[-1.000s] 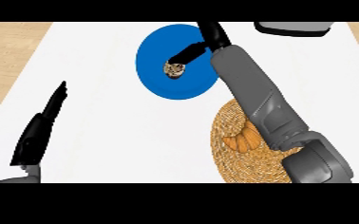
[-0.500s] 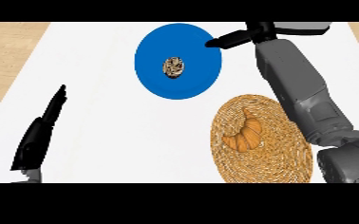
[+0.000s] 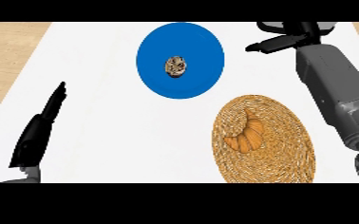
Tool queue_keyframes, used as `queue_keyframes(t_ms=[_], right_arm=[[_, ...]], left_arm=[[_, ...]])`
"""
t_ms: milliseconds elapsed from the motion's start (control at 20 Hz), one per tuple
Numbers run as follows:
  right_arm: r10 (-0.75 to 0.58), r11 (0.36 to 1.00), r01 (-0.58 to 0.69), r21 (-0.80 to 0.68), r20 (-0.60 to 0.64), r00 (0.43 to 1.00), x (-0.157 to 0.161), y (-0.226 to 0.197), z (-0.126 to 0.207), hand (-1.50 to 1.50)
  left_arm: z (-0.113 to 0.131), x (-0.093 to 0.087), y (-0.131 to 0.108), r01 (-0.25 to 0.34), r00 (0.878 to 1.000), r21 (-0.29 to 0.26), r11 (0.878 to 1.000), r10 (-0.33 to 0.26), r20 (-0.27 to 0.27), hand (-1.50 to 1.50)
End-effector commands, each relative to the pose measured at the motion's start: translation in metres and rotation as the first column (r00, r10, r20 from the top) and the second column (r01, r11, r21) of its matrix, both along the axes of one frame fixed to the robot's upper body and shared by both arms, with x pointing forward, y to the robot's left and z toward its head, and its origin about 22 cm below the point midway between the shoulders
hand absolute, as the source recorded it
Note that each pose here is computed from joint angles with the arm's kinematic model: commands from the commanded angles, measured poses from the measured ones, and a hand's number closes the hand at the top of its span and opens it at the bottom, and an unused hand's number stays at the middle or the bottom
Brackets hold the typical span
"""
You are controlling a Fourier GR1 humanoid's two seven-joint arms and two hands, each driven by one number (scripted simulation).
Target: Pick the cupcake from the placemat and place it in the plate
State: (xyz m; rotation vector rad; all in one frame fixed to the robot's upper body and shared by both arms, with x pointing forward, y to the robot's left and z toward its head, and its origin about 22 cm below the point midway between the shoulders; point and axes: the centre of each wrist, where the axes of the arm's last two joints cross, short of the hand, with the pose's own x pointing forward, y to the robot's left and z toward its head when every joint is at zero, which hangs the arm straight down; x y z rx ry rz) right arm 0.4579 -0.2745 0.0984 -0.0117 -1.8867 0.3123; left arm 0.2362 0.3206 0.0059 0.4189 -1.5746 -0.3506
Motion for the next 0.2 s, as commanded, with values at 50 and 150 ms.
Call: queue_keyframes(t_ms=[50, 150], right_arm=[[-0.010, 1.000, 0.009, -0.024, -0.006, 1.000, -0.009, -0.038, -0.003, -1.50], [-0.019, 1.000, 0.019, -0.007, 0.002, 1.000, -0.006, -0.040, 0.008, -1.50]], left_arm=[[0.000, -0.005, -0.001, 0.021, 1.000, 0.000, 1.000, -0.021, 0.004, 0.00], [0.001, 0.003, -0.002, 0.018, 1.000, -0.008, 1.000, -0.018, -0.005, 0.00]])
